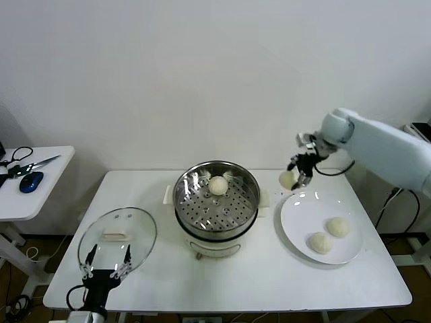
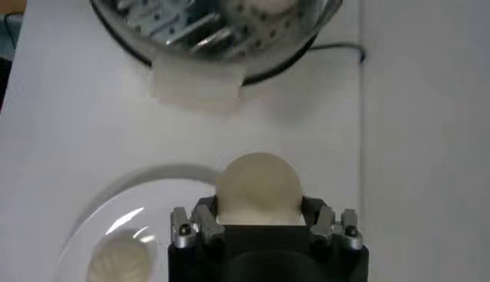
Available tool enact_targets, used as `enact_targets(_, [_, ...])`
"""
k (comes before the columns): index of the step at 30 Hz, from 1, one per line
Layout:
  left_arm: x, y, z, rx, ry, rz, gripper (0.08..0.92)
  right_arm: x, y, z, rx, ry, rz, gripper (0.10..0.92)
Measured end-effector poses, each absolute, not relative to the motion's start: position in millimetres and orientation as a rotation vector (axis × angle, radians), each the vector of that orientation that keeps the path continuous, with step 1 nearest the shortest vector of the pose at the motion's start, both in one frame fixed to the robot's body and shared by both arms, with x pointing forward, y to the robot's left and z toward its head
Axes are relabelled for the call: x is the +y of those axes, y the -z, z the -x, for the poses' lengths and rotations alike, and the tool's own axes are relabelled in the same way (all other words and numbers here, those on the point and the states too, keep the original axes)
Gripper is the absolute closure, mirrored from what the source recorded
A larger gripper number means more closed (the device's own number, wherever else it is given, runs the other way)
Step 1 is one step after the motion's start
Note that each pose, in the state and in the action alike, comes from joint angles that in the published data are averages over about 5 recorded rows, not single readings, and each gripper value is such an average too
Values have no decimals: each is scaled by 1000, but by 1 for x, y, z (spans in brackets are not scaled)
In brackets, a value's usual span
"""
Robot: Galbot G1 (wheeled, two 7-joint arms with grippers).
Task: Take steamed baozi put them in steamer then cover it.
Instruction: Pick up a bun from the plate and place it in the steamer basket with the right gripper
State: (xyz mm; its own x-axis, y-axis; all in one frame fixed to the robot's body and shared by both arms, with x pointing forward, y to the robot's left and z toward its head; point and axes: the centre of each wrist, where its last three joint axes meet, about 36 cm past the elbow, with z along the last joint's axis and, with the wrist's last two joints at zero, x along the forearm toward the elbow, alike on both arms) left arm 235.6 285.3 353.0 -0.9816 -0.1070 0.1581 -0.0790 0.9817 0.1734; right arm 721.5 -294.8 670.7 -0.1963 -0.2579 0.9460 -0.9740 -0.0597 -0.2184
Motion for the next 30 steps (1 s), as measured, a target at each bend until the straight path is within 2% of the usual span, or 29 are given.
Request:
enact_targets(6, [282, -357, -232, -2971, 249, -96, 177, -232, -713, -725, -1535, -1323, -1407, 323])
enact_targets(13, [281, -359, -227, -2975, 255, -73, 177, -150, -723, -723, -1496, -1357, -1468, 318])
enact_targets(21, [284, -360, -221, -2971, 269, -66, 177, -69, -693, -710, -1404, -1400, -1522, 318])
enact_targets(30, [286, -360, -221, -2971, 273, -72, 177, -22, -641, -697, -1327, -1422, -1542, 318])
